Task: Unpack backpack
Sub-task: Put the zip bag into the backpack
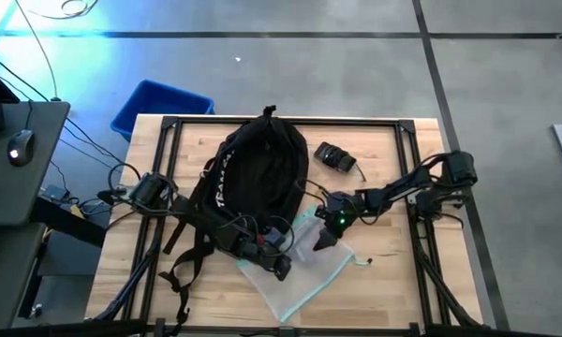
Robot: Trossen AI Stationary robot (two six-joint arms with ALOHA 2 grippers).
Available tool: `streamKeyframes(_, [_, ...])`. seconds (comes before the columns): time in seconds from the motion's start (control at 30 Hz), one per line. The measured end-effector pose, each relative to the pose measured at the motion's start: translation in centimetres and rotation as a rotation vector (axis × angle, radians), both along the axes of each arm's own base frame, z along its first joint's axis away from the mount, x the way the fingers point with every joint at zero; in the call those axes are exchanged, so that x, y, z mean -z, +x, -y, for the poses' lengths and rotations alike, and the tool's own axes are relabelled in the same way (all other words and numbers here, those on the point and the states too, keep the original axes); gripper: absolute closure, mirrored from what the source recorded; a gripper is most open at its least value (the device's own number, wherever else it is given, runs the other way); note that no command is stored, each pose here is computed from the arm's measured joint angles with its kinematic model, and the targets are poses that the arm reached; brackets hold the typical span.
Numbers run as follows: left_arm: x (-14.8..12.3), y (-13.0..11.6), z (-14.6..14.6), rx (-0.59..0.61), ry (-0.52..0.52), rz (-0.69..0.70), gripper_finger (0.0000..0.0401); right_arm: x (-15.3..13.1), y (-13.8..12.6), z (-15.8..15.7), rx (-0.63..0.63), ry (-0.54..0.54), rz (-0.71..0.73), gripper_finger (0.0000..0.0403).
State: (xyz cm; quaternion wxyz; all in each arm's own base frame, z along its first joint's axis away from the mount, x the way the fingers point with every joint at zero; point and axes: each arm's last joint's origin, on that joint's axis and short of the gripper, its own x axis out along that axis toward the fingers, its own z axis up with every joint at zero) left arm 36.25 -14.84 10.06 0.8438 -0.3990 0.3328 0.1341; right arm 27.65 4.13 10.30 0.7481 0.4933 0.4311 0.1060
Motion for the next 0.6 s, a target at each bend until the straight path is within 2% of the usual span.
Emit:
streamKeyframes(0.13, [-1.6, 0.4, 0.6, 0.03, 0.01, -0.025, 0.0401, -1.1, 0.5, -0.1, -0.006, -0.006, 0.024, 0.0359])
streamKeyframes(0.17, [-2.6, 0.6, 0.8, 0.035, 0.011, -0.027, 0.0401, -1.6, 0.4, -0.1, -0.014, -0.008, 0.036, 0.0379])
streamKeyframes(0.27, [-6.8, 1.1, 1.8, 0.078, 0.022, 0.0, 0.0401, -3.4, -0.5, -0.1, -0.045, -0.023, 0.03, 0.0393])
streamKeyframes(0.37, [-10.6, 0.8, 2.3, 0.107, 0.081, -0.02, 0.0401, -5.6, -2.1, 0.0, -0.099, -0.045, 0.047, 0.04])
streamKeyframes(0.5, [-15.9, -0.3, 2.2, 0.067, 0.167, -0.047, 0.0401, -9.6, -4.1, 0.4, -0.15, -0.072, 0.114, 0.0403])
streamKeyframes(0.6, [-19.8, -1.8, 1.6, -0.002, 0.261, -0.041, 0.0401, -13.4, -4.6, 1.0, -0.115, -0.137, 0.225, 0.0403])
